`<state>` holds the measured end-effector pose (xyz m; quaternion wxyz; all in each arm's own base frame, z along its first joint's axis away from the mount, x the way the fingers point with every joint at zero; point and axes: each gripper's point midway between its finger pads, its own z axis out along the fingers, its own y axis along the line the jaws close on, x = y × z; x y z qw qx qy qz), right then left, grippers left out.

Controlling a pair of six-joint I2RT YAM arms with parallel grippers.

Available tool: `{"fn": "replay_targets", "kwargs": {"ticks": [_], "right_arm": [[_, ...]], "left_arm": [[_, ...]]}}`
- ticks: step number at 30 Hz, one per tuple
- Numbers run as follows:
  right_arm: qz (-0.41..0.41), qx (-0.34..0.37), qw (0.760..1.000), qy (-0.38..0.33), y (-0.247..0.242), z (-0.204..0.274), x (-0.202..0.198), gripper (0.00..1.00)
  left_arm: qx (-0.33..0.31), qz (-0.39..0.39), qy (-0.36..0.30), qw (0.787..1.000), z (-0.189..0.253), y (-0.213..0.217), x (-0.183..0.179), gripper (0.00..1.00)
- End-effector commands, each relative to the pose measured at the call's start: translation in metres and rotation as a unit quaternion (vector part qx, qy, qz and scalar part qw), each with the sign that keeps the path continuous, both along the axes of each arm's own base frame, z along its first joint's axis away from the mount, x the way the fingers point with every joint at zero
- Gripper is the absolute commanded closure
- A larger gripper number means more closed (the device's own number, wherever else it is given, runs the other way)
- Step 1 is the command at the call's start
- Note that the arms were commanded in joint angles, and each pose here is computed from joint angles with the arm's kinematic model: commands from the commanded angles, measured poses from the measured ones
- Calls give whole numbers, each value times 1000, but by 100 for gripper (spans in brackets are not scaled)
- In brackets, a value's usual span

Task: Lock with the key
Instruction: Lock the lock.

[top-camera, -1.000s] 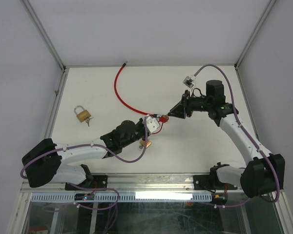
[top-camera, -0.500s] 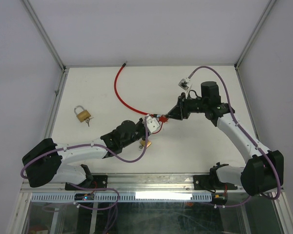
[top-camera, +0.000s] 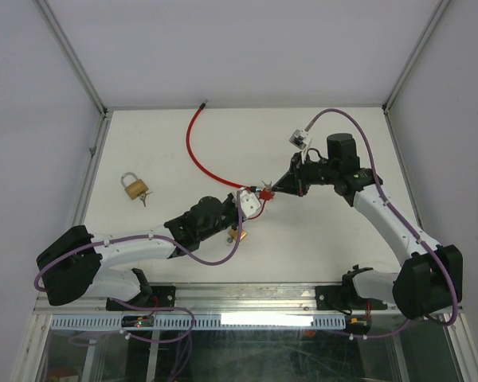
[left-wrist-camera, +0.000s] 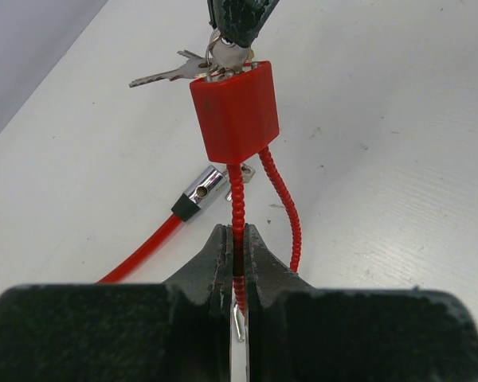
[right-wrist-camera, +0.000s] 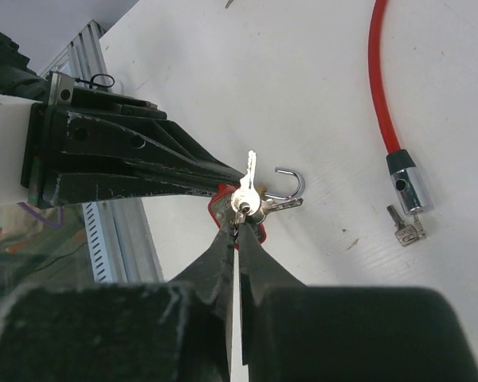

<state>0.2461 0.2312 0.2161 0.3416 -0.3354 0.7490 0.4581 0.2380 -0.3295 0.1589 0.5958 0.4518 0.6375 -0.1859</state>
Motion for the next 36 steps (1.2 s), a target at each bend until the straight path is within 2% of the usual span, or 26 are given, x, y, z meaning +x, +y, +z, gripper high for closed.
{"fn": "replay_targets", "kwargs": {"ticks": [1, 6, 10, 19, 23, 29, 36], "right_arm": [[58, 16, 994, -92, 4, 25, -7, 100], [128, 20, 975, -178, 3, 25, -24, 100], [195, 15, 945, -262, -1, 18, -41, 100], [290, 14, 887, -359, -8, 0, -66, 100], [285, 4, 888, -362, -10, 2, -63, 98], [252, 28, 904, -344, -14, 19, -62, 76], [191, 57, 941, -274, -20, 41, -52, 65]], "left_arm": [[-50, -40, -39, 997, 45, -14, -7, 100], [-58, -101, 12, 993, 42, -17, -16, 100], [-65, -148, 40, 986, 42, -14, -26, 100], [-47, -233, 84, 968, 31, -20, -50, 100], [-42, -232, 92, 967, 27, -21, -49, 100], [-42, -210, 86, 973, 27, -16, -44, 100], [-40, -201, 85, 975, 26, -13, -42, 100]]}}
